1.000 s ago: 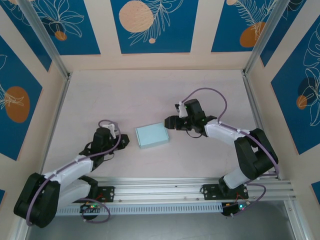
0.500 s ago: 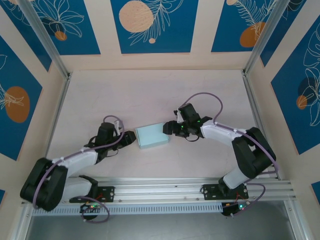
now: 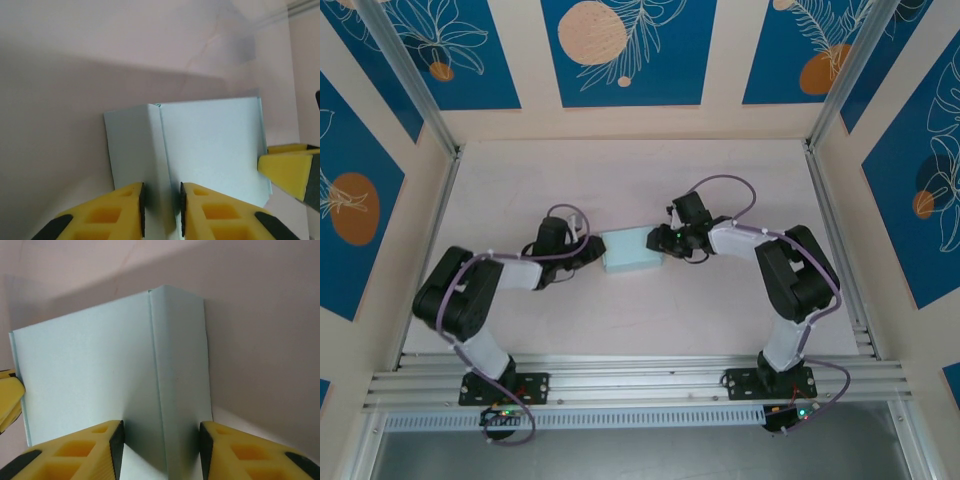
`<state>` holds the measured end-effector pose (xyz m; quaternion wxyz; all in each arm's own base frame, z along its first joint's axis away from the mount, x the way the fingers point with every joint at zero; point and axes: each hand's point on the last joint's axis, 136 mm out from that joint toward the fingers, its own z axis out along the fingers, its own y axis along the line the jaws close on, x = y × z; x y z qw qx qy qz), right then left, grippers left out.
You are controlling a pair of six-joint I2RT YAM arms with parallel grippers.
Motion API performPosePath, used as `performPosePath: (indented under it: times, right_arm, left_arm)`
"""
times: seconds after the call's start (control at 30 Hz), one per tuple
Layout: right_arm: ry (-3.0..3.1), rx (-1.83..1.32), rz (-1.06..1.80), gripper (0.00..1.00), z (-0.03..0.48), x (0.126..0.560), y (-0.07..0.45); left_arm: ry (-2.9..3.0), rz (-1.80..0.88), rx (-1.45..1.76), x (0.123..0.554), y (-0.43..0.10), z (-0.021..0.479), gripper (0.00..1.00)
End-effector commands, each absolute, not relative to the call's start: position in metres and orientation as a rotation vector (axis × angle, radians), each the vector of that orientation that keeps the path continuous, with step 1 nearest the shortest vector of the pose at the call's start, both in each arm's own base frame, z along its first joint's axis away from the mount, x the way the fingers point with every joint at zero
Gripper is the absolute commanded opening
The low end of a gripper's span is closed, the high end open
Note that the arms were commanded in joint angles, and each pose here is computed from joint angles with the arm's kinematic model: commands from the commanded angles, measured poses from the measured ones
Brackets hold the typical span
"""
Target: Fold the paper box
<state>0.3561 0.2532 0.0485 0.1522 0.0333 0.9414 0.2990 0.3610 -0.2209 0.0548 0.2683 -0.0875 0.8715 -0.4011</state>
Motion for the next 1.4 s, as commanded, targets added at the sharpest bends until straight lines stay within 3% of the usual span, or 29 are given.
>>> performPosePath:
  times: [0.0,0.17,0.23,0.37,0.47,0.6,0.87,1.1,1.37]
  right_arm:
    - [2.679,0.041,0.934,0.44,0.055,0.371,0.270]
    - [2.668,0.065,0.904,0.60,0.068,0.377,0.261]
    - [2.650,0.073,0.871,0.67,0.079,0.378,0.252]
    - [2.580,0.099,0.743,0.77,0.114,0.380,0.218]
    - [2.518,0.118,0.591,0.86,0.137,0.373,0.182]
    - [2.421,0.165,0.394,1.00,0.158,0.358,0.129]
    - [2.201,0.236,0.066,1.00,0.162,0.342,0.051]
    - [2.076,0.118,-0.060,1.00,0.151,0.354,0.035]
    - [1.977,0.084,-0.011,1.00,0.137,0.367,0.032]
  left_arm:
    - [2.312,-1.125,-0.161,0.386,-0.234,0.054,0.23]
    - [2.270,-1.103,-0.197,0.407,-0.221,0.068,0.32]
    - [2.259,-1.078,-0.186,0.410,-0.214,0.083,0.45]
    - [2.212,-1.000,-0.203,0.408,-0.184,0.122,0.82]
    - [2.166,-0.883,-0.226,0.400,-0.150,0.151,1.00]
    - [2.114,-0.633,-0.241,0.383,-0.098,0.173,1.00]
    - [1.910,0.003,-0.011,0.368,-0.025,0.165,1.00]
    - [1.891,0.035,0.060,0.377,-0.012,0.132,1.00]
    - [1.920,-0.012,0.051,0.391,-0.011,0.092,1.00]
